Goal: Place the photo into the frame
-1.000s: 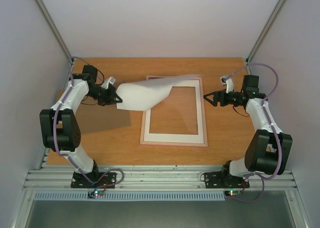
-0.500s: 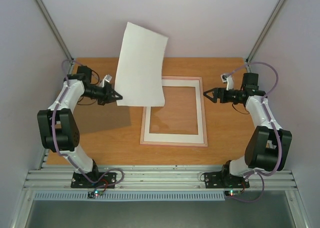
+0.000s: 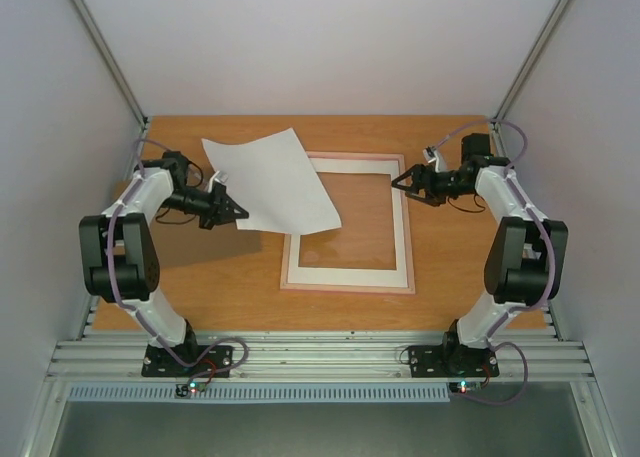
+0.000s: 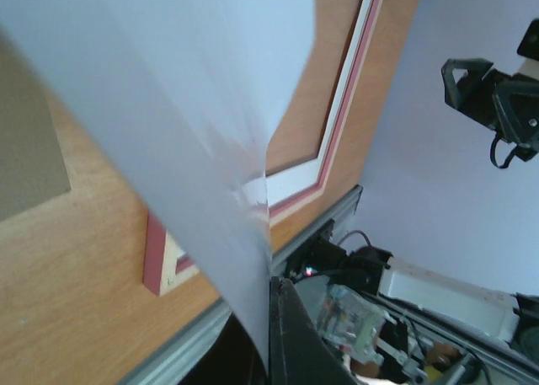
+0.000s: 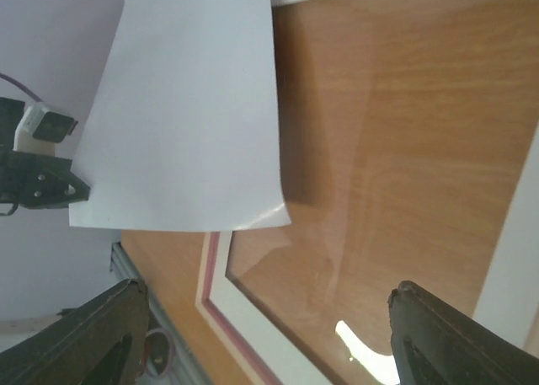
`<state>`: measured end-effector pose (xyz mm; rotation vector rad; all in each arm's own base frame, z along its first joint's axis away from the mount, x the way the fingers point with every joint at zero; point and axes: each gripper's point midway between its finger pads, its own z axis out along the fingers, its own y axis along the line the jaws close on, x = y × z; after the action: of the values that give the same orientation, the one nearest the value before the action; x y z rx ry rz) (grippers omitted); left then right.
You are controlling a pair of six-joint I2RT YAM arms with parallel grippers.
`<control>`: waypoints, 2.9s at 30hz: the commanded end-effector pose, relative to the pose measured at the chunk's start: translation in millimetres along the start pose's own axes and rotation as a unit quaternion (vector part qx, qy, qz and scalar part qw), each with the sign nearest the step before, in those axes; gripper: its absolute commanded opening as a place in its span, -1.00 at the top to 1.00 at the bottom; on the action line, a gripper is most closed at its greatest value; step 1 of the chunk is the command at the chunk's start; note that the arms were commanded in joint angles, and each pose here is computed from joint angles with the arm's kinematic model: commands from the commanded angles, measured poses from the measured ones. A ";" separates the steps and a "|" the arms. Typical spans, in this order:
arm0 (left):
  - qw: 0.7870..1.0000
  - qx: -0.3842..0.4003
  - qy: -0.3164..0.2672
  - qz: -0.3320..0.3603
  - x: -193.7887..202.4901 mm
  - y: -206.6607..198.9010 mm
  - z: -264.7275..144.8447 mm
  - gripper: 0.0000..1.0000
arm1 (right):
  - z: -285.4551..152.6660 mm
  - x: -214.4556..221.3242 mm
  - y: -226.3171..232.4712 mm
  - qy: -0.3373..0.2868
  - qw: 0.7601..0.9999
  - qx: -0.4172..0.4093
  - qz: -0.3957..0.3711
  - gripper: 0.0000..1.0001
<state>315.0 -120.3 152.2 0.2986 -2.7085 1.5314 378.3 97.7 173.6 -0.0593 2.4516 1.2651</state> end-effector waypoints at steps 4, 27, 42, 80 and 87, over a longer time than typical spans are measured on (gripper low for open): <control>0.995 0.026 0.098 0.022 22.9 4.2 2.1 0.99 | 35.6 23.8 10.0 0.103 0.993 -0.016 0.055 -0.54; 0.989 0.121 0.089 -0.005 34.2 -4.3 11.9 0.99 | 133.3 59.8 11.9 0.244 0.968 -0.005 0.064 -0.52; 0.974 0.220 0.052 0.020 46.7 -65.6 -17.3 0.99 | 145.1 64.6 13.9 0.260 0.961 -0.032 0.091 -0.78; 0.968 0.235 0.027 0.080 89.2 -80.9 -25.1 0.99 | 152.6 44.4 108.8 0.274 0.916 -0.230 0.183 -0.08; 0.981 0.182 0.027 0.058 80.4 -57.1 -16.5 0.99 | 149.4 35.0 72.6 0.252 0.926 -0.194 0.205 0.57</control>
<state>238.0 -152.1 230.1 0.1189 -2.3364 2.0999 366.9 277.4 133.0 0.0088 2.6877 2.1841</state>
